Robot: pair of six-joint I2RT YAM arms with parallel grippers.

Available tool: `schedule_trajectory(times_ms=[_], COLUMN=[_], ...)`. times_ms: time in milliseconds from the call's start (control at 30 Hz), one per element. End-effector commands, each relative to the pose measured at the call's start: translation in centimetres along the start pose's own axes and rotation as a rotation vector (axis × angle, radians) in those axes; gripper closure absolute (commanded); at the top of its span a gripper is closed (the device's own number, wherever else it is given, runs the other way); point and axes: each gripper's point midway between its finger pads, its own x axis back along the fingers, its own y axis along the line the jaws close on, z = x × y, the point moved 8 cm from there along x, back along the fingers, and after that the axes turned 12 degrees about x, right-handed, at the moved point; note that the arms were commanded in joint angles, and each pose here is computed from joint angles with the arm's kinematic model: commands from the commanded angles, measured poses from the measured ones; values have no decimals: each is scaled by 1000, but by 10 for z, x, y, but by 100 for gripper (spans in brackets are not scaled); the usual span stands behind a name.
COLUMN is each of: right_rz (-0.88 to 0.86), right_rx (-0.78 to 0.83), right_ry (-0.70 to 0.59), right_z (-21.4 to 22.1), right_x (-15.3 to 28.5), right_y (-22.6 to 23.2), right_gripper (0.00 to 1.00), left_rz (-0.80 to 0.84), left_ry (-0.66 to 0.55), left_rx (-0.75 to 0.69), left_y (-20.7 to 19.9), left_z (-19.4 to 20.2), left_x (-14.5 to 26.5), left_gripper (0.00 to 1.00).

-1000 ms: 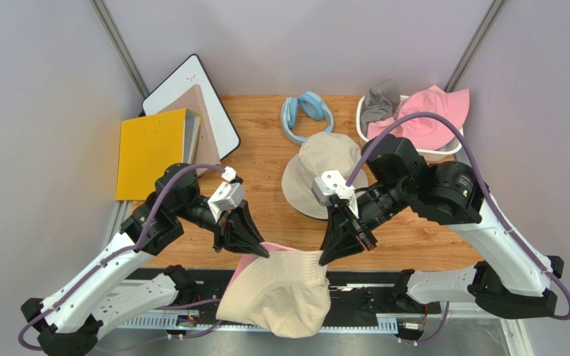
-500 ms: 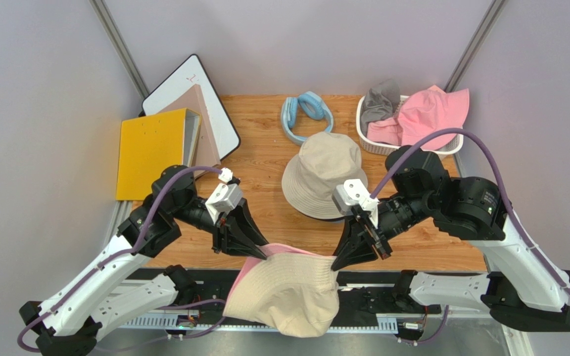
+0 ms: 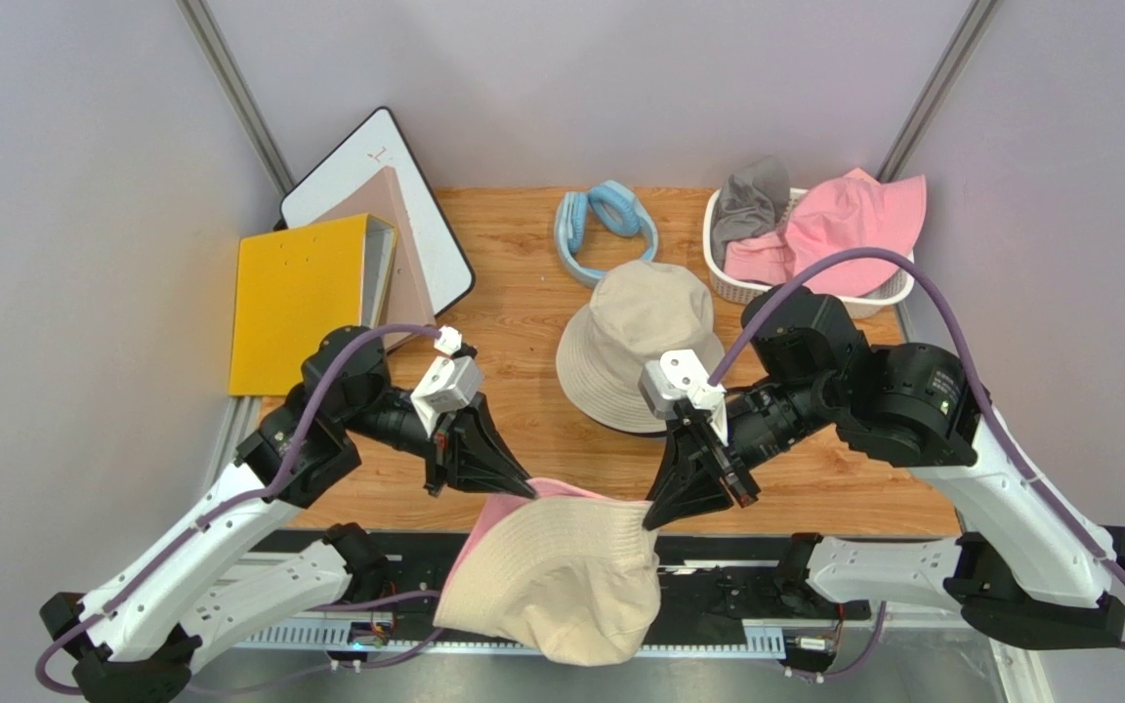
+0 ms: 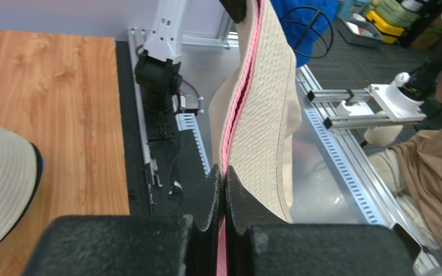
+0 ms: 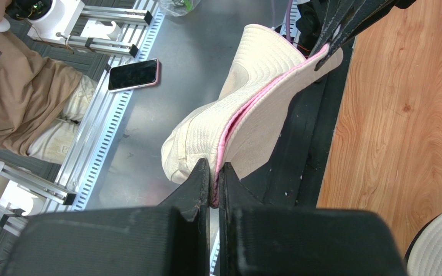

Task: Stack the hats
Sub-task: Stack the hat on the hat.

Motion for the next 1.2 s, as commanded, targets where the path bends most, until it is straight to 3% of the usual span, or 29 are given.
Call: schedule_trajectory(times_ms=[0, 33, 100, 167, 233, 267, 367, 600, 833, 1000, 1100, 1133, 1167], right_rz=[105, 173, 261, 401, 506, 540, 659, 805, 1020, 1031, 1020, 1010, 995], right_rx=[15, 0, -50, -90, -147, -164, -258, -373, -323, -245, -237, -231, -235], right_ry=[-15, 4, 18, 59, 83, 83, 91, -15, -187, -212, -209, -209, -193], right_z=[-4, 0, 3, 11, 15, 16, 18, 11, 7, 10, 13, 13, 17], right_x=[0, 2, 6, 13, 20, 23, 25, 2, -15, -25, -36, -38, -44], right_y=[-11, -13, -16, -21, -24, -23, -31, -70, -110, -125, -136, -137, -141], right_gripper=[98, 93, 68, 41, 34, 7, 0, 3, 5, 8, 23, 34, 38], left_rz=[-216, -291, -548, -697, -849, -884, -955, -958, -1045, -1018, -1006, -1001, -1002], left_ry=[-61, -72, -124, -168, -237, -243, -291, -338, -308, -318, -314, -320, -319], left_rx=[-53, -81, -66, -77, -107, -107, -129, -170, -183, -184, -179, -180, -179], left_y=[12, 15, 31, 31, 27, 24, 9, -18, -19, -27, -28, -30, -30], left_z=[-7, -11, -14, -18, -26, -26, -33, -47, -49, -54, -56, -57, -57], left_x=[6, 10, 24, 37, 54, 59, 73, 84, 93, 93, 92, 92, 92], left_gripper=[100, 100, 100, 100, 100, 100, 100, 100, 100, 100, 100, 100, 100])
